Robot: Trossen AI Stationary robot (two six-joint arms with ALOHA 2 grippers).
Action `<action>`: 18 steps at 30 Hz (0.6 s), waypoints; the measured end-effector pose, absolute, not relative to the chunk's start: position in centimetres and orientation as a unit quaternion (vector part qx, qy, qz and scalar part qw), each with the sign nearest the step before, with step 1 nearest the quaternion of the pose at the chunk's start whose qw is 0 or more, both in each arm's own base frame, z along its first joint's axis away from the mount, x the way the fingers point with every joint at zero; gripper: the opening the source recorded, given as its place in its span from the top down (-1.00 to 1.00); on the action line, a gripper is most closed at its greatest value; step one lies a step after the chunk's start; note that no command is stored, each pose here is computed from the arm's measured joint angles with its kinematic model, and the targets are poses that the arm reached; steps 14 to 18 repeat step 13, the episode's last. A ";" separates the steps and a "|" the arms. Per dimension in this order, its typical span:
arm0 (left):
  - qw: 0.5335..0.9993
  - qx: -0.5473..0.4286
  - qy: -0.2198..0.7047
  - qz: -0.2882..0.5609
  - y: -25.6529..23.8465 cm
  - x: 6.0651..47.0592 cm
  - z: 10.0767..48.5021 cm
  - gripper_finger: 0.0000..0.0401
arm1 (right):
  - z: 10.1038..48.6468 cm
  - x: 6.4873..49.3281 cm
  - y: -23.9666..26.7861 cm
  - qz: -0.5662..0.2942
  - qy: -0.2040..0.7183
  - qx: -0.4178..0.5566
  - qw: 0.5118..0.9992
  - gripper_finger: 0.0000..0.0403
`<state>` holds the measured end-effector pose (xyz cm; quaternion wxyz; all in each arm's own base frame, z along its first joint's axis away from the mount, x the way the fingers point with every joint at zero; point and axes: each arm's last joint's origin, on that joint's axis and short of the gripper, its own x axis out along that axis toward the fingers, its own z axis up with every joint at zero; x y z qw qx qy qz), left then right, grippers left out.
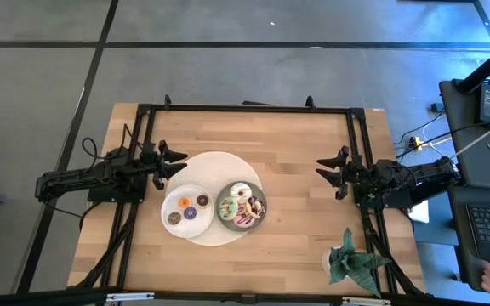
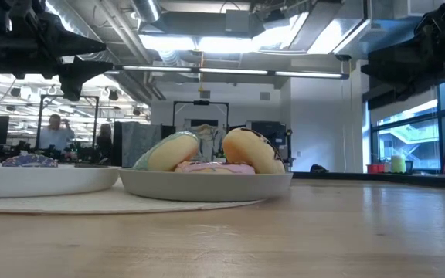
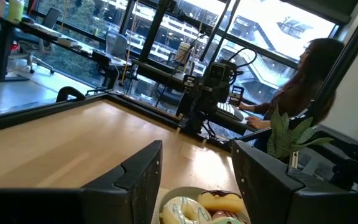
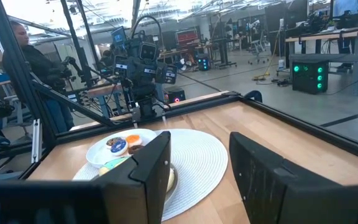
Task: Pick & Place donuts
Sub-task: Return to Home Position
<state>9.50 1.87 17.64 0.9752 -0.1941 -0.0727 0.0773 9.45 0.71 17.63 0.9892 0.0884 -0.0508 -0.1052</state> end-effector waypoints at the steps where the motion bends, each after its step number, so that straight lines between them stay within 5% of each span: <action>1: 0.975 -0.194 -0.073 0.077 1.9 9.5 17.6 0.06 | 17.6 9.4 0.7 -0.105 -0.051 0.088 0.989 0.18; 18: 0.975 -0.194 -0.073 0.077 1.9 9.5 17.6 0.05 | 17.6 9.4 0.7 -0.105 -0.051 0.088 0.989 0.18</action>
